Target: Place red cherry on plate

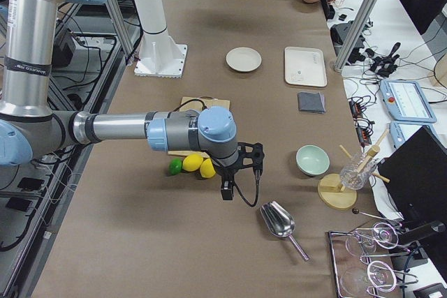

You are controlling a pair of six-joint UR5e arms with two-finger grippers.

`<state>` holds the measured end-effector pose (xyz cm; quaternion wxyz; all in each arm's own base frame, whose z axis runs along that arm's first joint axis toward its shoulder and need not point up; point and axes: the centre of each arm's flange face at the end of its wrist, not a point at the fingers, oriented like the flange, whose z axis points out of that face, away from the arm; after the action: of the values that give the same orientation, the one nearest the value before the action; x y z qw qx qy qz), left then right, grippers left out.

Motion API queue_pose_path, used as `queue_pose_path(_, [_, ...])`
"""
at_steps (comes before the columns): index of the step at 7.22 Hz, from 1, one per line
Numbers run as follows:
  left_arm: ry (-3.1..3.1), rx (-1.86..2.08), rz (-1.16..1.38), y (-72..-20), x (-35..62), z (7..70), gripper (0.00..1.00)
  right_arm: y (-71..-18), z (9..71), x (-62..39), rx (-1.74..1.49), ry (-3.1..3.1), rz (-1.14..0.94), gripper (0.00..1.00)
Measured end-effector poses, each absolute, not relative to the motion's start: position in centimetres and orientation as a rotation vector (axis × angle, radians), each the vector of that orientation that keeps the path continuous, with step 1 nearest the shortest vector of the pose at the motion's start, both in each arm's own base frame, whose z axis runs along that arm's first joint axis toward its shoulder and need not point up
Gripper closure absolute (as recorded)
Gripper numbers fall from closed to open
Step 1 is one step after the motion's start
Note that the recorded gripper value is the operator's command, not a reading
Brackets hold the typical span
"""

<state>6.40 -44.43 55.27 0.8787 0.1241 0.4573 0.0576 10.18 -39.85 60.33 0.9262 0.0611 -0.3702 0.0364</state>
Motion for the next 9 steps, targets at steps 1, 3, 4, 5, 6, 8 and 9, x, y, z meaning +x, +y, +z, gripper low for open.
queue_pose_path(1, [0.909, 0.271, 0.141, -43.1, 3.1, 59.3, 0.02, -39.8, 60.6, 10.2, 0.122, -0.757, 0.076, 0.0])
queue_pose_path(3, [0.795, 0.286, 0.17, -41.5, -1.7, 66.1, 0.02, -39.6, 61.1, 10.3, 0.115, -0.746, 0.077, 0.0])
queue_pose_path(4, [0.751, 0.283, 0.179, -41.0, -2.9, 68.2, 0.02, -39.6, 61.2, 10.3, 0.113, -0.745, 0.077, 0.0])
queue_pose_path(5, [0.734, 0.271, 0.173, -40.7, -3.7, 69.6, 0.02, -39.5, 61.2, 10.3, 0.111, -0.745, 0.078, 0.0])
queue_pose_path(6, [0.728, 0.257, 0.162, -40.3, -4.1, 70.4, 0.02, -39.5, 61.3, 10.3, 0.11, -0.744, 0.079, 0.0])
queue_pose_path(8, [0.723, 0.226, 0.144, -39.3, -4.5, 71.6, 0.02, -39.4, 61.2, 10.3, 0.111, -0.745, 0.08, 0.0])
queue_pose_path(9, [0.725, 0.219, 0.138, -39.1, -4.6, 71.7, 0.02, -39.4, 61.2, 10.3, 0.11, -0.748, 0.082, 0.0])
